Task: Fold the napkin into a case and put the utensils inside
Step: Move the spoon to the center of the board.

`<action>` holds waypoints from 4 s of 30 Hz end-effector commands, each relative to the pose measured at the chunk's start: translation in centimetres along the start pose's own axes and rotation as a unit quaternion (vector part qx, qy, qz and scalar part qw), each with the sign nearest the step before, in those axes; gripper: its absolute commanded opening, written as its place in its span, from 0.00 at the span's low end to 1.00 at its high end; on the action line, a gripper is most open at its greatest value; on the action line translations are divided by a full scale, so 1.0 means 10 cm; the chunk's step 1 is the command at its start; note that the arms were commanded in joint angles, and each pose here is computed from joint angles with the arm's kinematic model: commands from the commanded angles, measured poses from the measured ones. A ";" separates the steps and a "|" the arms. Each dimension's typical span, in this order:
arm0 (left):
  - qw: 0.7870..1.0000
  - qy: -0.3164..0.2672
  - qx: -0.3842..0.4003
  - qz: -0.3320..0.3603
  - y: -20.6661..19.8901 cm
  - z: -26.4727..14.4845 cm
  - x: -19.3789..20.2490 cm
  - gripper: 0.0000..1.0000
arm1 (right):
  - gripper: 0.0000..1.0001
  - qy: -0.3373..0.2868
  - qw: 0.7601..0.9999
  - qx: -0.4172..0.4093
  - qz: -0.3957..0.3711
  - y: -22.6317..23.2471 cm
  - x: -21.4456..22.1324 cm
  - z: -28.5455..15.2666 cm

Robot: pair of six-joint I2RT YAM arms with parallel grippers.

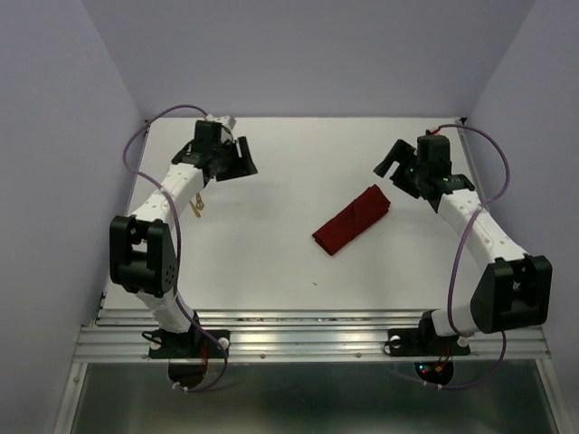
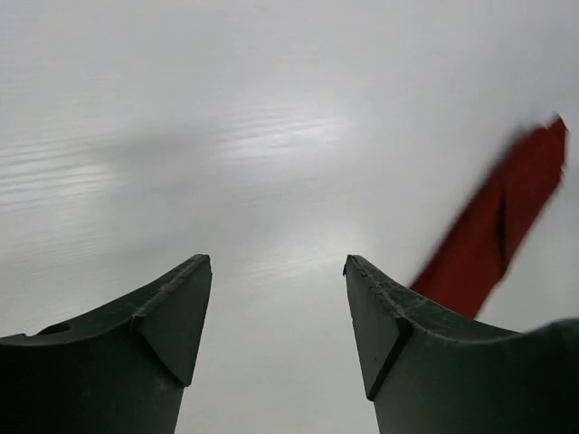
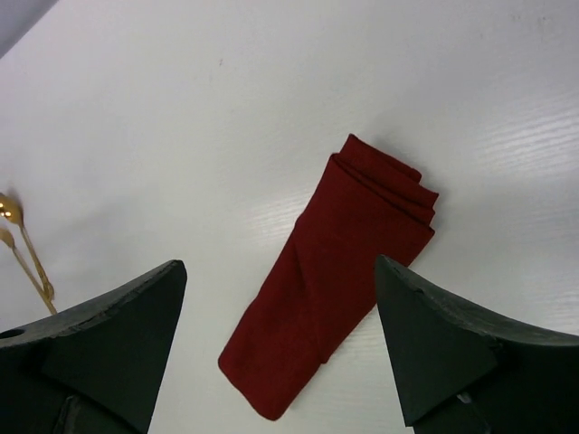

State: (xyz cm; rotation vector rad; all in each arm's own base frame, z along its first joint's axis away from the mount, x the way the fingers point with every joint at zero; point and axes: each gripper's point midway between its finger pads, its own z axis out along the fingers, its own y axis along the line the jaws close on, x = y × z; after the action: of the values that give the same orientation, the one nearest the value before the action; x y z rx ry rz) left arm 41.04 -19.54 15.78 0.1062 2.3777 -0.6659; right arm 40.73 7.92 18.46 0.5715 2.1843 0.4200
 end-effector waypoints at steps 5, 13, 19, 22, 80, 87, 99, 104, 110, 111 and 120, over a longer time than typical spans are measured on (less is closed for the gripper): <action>0.945 -0.076 -0.274 -0.164 1.83 -0.50 -0.33 0.73 | 0.91 0.062 0.998 -0.028 0.005 -0.10 0.50 -0.10; 0.912 -0.068 -0.364 -0.177 2.52 -0.30 -0.50 0.70 | 0.93 0.088 0.995 -0.036 0.012 -0.15 0.70 -0.08; 0.924 -0.036 -0.346 -0.161 2.62 -0.06 -0.40 0.68 | 0.93 0.091 0.995 -0.030 0.004 -0.19 0.72 -0.10; 0.921 -0.023 -0.353 -0.162 2.67 -0.01 -0.34 0.67 | 0.93 0.092 0.995 -0.023 0.007 -0.22 0.74 -0.11; 0.950 0.065 -0.295 0.080 2.38 1.02 -0.62 0.69 | 0.95 0.127 0.991 0.047 0.001 -0.53 0.95 -0.02; 0.951 0.086 -0.291 0.058 2.43 1.04 -0.36 0.58 | 0.95 0.125 0.991 0.046 0.005 -0.52 0.94 -0.02; 0.963 -0.032 -0.265 0.020 1.82 0.32 -0.95 0.61 | 0.95 0.130 0.991 0.030 0.002 -0.43 0.95 -0.03; 0.959 -0.063 -0.276 -0.027 1.60 -0.23 -0.80 0.62 | 0.95 0.127 0.992 0.020 0.001 -0.41 0.94 -0.06; 0.961 -0.052 -0.265 -0.058 1.50 -0.43 -0.38 0.62 | 0.95 0.136 0.991 0.009 -0.005 -0.39 1.03 -0.07; 0.962 -0.038 -0.260 -0.071 1.51 -0.39 -0.22 0.62 | 0.95 0.137 0.991 0.008 -0.005 -0.39 1.04 -0.07; 0.951 0.004 -0.286 -0.114 1.70 -0.27 0.38 0.57 | 0.95 0.137 0.991 -0.008 -0.004 -0.36 1.07 -0.10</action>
State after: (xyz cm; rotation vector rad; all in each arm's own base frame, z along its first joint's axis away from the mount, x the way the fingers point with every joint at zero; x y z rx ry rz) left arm 40.77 -3.97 8.30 -0.3530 2.5287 -0.0641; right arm 32.62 9.76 9.37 0.5795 2.4943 0.4920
